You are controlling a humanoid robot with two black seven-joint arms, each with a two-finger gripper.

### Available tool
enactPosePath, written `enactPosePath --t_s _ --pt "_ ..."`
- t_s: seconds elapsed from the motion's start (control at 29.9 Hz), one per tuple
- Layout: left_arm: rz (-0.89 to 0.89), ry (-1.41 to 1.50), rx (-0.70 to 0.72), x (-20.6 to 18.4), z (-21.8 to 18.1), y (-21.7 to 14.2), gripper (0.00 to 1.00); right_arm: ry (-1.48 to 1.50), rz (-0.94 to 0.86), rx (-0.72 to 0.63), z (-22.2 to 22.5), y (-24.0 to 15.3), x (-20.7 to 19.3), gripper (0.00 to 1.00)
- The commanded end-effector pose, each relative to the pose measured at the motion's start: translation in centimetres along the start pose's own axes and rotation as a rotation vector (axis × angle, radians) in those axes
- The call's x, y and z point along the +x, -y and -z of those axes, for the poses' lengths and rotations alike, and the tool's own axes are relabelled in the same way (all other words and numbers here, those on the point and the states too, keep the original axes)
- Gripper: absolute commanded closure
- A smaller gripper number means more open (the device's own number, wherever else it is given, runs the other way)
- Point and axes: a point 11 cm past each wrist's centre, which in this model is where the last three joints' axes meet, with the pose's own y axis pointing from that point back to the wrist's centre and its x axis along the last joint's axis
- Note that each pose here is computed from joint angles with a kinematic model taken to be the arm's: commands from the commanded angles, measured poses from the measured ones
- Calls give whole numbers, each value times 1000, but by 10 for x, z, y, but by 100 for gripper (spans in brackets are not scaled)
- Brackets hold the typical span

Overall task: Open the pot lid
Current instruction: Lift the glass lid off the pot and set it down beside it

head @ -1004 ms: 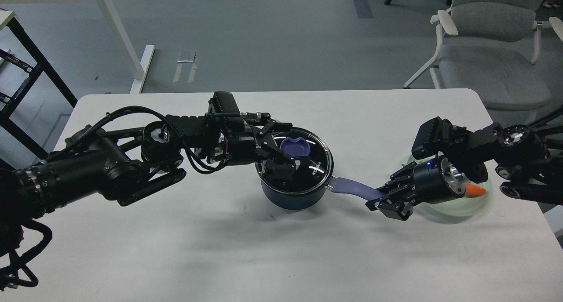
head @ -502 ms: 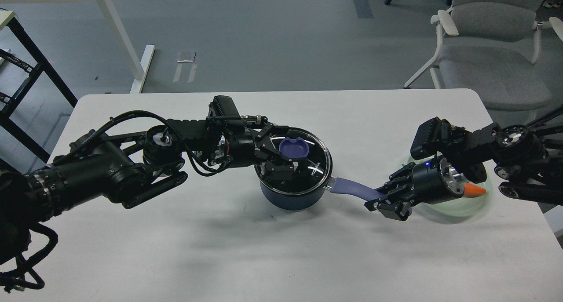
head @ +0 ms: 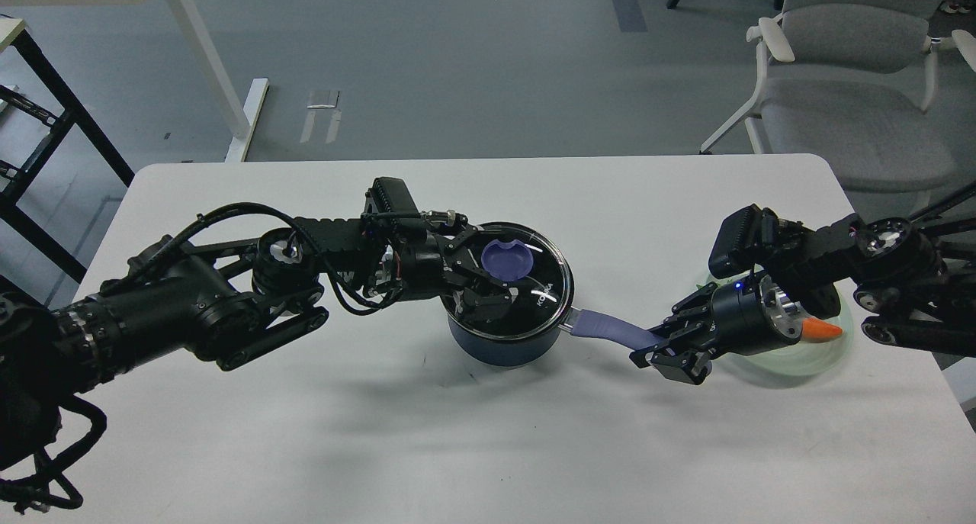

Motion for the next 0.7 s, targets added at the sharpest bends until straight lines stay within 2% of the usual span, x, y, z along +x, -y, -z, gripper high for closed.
enactPosePath --t_s 0.0,0.13,0.3,0.47,0.67 --pt "-4 0 -8 2 -2 1 66 1 1 -1 0 0 -1 67" --pt "-20 11 -26 10 -7 0 71 4 0 -2 -1 0 -2 67" --pt "-41 24 -34 21 -7 -12 71 5 -1 -2 0 -1 -2 67" --pt "-56 26 19 29 11 -53 70 9 -1 -6 -2 -2 -3 67" --pt "-102 18 165 15 43 -134 69 8 -4 -8 -2 -3 -2 67"
